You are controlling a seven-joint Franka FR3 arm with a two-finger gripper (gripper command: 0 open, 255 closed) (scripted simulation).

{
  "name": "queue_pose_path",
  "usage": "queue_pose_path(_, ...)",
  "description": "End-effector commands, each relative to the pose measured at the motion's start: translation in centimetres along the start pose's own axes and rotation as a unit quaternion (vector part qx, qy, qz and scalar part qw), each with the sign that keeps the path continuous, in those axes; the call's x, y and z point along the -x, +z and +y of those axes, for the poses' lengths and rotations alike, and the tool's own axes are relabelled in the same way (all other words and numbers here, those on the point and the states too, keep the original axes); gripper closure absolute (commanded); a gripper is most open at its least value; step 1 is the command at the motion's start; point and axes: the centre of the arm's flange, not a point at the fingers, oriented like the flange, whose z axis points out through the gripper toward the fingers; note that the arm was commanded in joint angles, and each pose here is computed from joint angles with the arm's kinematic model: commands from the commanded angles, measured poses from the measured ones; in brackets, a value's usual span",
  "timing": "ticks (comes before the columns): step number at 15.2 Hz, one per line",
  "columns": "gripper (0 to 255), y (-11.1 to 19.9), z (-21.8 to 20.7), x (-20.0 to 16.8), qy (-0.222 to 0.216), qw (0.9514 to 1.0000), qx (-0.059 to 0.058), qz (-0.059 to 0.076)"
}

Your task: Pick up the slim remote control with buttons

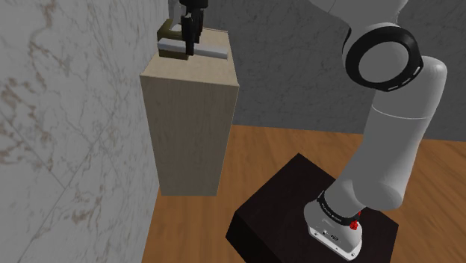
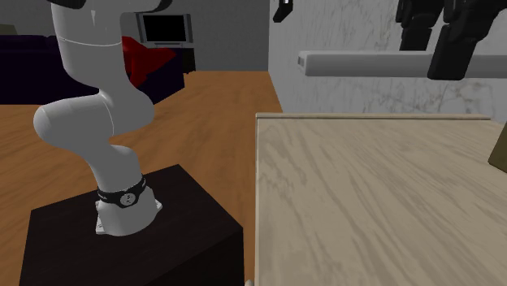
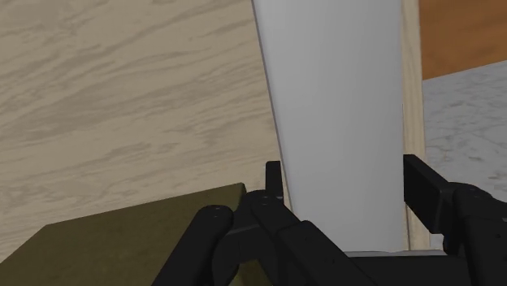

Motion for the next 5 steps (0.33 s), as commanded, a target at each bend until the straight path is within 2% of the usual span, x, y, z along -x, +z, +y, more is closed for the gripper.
queue_pose_path(1, 255, -1.0, -0.1, 0.0, 0.000, 1.0000, 0.000, 0.000)
queue_pose_path(5, 255, -2.1, -0.1, 0.0, 0.000, 1.0000, 0.000, 0.000)
